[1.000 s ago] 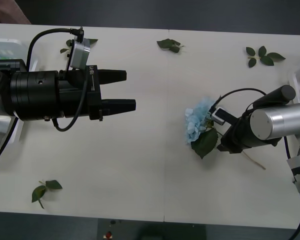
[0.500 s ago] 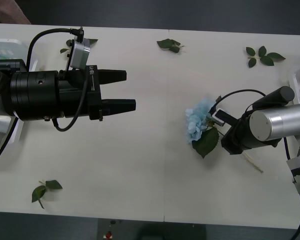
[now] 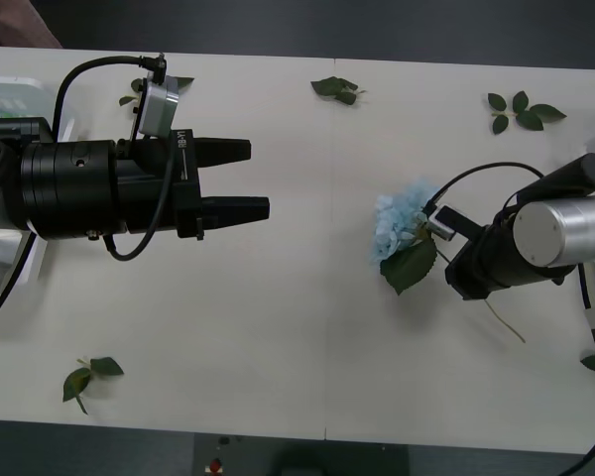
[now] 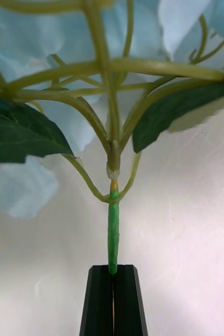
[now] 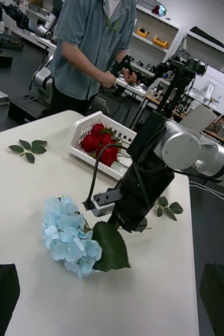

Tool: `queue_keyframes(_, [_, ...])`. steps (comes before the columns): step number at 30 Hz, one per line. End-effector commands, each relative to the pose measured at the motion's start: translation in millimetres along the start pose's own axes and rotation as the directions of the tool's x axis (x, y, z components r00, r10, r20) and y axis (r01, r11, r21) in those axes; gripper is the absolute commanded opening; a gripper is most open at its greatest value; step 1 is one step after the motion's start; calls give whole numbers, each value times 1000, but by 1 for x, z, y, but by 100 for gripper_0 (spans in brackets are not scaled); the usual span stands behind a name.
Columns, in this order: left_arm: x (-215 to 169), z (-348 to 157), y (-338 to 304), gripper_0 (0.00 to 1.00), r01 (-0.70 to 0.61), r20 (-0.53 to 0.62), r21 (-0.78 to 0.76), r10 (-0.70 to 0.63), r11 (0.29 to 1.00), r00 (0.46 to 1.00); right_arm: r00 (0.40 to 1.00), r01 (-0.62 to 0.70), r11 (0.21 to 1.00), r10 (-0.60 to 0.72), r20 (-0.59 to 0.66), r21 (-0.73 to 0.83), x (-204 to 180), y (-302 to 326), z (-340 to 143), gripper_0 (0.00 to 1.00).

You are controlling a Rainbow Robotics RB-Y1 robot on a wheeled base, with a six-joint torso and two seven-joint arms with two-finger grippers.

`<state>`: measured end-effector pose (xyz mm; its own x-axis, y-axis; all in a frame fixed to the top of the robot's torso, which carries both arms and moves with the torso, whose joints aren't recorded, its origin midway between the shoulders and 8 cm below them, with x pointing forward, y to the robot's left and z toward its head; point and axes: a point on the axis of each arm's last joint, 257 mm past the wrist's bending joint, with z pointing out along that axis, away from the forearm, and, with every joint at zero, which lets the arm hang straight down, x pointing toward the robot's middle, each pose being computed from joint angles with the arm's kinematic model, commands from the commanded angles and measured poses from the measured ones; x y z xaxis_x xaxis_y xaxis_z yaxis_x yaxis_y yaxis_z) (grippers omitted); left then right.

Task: Put the red flowers into the right box and the blue flowers into the left box

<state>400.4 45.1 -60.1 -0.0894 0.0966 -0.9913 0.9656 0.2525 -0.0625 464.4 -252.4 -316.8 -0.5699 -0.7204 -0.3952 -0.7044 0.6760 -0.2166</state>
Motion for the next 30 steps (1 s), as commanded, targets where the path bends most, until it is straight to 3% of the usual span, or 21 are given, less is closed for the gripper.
queue_keyframes(1, [-2, -7, -6, 100, -68, -17, 6, 68, 998, 998, 994, 14, 1000, -12, 106, -22, -28, 4, -39, 0])
queue_keyframes(14, [-2, -7, -6, 100, -68, -17, 6, 68, 998, 998, 881, 1, 938, 163, 445, -346, -90, 40, -125, 0])
queue_keyframes(28, [-2, -7, -6, 100, -68, -17, 6, 68, 998, 998, 762, -13, 770, 420, 492, -637, -163, 72, -216, 0])
queue_keyframes(29, [18, -5, -5, 100, 19, -6, 3, -19, 1000, 1000, 758, -20, 752, 441, 481, -659, -169, 74, -222, 0])
queue_keyframes(30, [19, -6, -4, 100, 25, -4, 0, -25, 1000, 1000, 754, -22, 738, 455, 474, -674, -174, 76, -228, 0])
